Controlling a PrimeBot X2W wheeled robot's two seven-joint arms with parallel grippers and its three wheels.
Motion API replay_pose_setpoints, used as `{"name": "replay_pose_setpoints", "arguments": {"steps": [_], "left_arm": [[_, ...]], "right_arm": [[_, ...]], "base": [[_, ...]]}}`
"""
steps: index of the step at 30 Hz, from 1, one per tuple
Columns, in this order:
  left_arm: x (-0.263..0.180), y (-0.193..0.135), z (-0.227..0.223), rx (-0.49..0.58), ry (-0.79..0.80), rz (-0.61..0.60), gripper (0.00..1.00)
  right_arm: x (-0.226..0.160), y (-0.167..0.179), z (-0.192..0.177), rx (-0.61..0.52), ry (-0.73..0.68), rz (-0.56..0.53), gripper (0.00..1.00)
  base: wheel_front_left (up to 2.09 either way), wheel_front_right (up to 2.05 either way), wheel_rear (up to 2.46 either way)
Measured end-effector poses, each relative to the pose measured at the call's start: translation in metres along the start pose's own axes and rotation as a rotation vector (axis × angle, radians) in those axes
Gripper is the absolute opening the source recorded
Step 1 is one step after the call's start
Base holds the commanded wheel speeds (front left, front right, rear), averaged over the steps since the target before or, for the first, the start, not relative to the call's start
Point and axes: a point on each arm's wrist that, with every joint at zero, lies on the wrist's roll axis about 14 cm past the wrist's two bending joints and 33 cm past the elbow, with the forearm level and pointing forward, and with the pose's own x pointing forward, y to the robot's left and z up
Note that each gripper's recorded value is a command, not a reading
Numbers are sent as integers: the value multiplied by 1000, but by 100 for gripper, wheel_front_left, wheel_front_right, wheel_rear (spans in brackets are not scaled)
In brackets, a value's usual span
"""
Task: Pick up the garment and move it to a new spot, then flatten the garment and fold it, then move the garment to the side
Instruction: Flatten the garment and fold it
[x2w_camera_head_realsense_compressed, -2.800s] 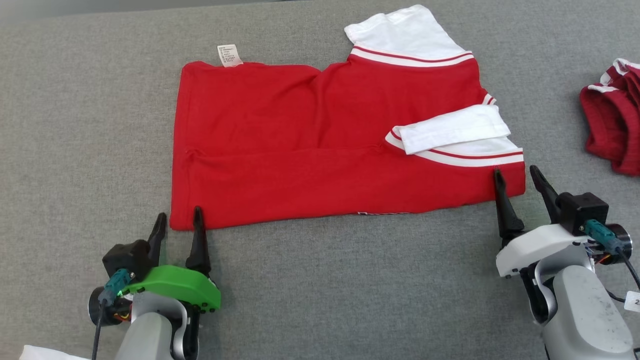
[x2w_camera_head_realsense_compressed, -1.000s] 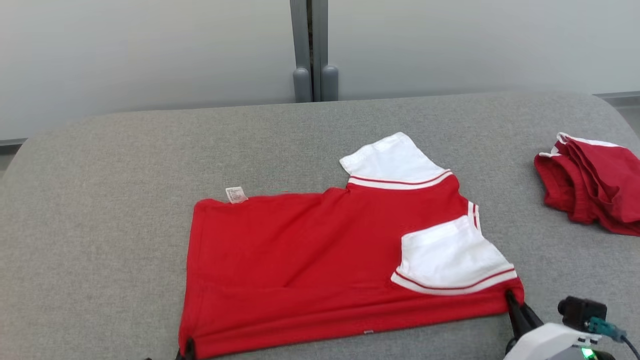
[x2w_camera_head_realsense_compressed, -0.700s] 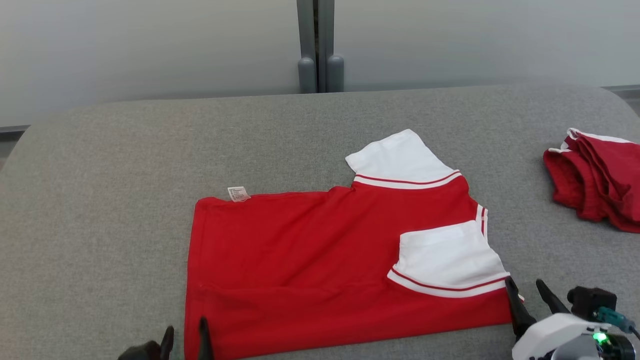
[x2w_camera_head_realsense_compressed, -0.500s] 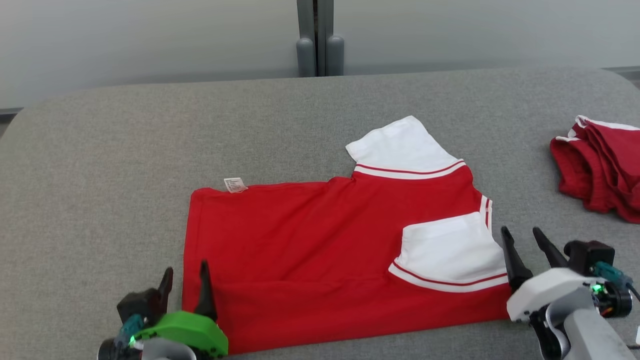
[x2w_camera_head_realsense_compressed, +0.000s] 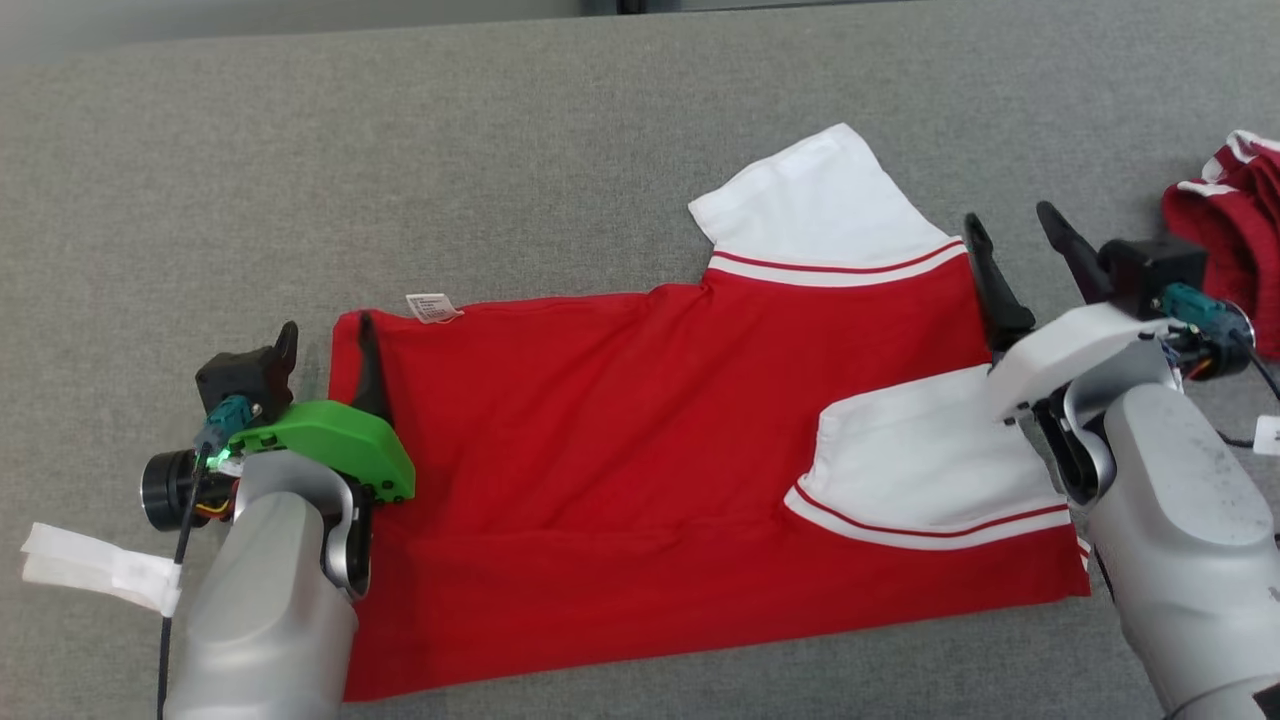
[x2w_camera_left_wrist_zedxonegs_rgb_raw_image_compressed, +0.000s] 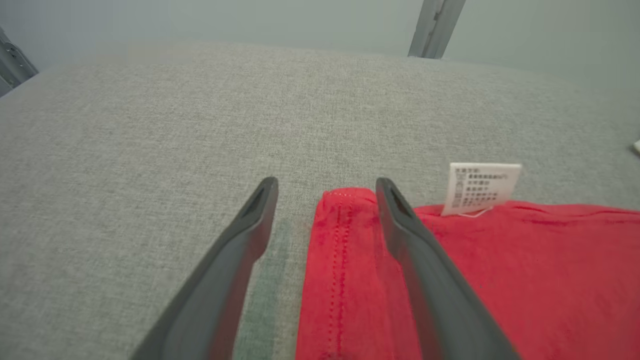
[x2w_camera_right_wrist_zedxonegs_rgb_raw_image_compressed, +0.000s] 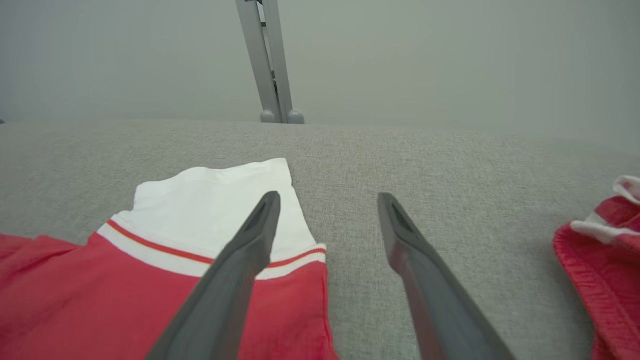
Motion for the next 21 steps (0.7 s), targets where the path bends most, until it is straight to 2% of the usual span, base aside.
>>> {"name": "replay_pose_setpoints", "arguments": {"steps": [5, 6, 7, 8, 15, 21], "left_arm": [[15, 3, -25, 12, 86, -1, 98], [17, 3, -29, 13, 97, -4, 82], [19, 3, -30, 13, 101, -8, 44], [22, 2, -31, 17, 105, -14, 0], [26, 0, -28, 24, 95, -43, 0], [22, 6, -18, 31, 63, -46, 0]], "right_arm": [[28, 4, -4, -55, 31, 40, 100], [34, 5, -5, -63, 43, 46, 100], [38, 5, -6, -72, 48, 53, 100], [44, 8, -7, -84, 60, 63, 100], [81, 23, -14, -122, 167, 109, 100], [102, 38, -34, -134, 277, 142, 100]], "base": [[0, 0, 0], [0, 0, 0], [0, 0, 0], [0, 0, 0], [0, 0, 0], [0, 0, 0]]}}
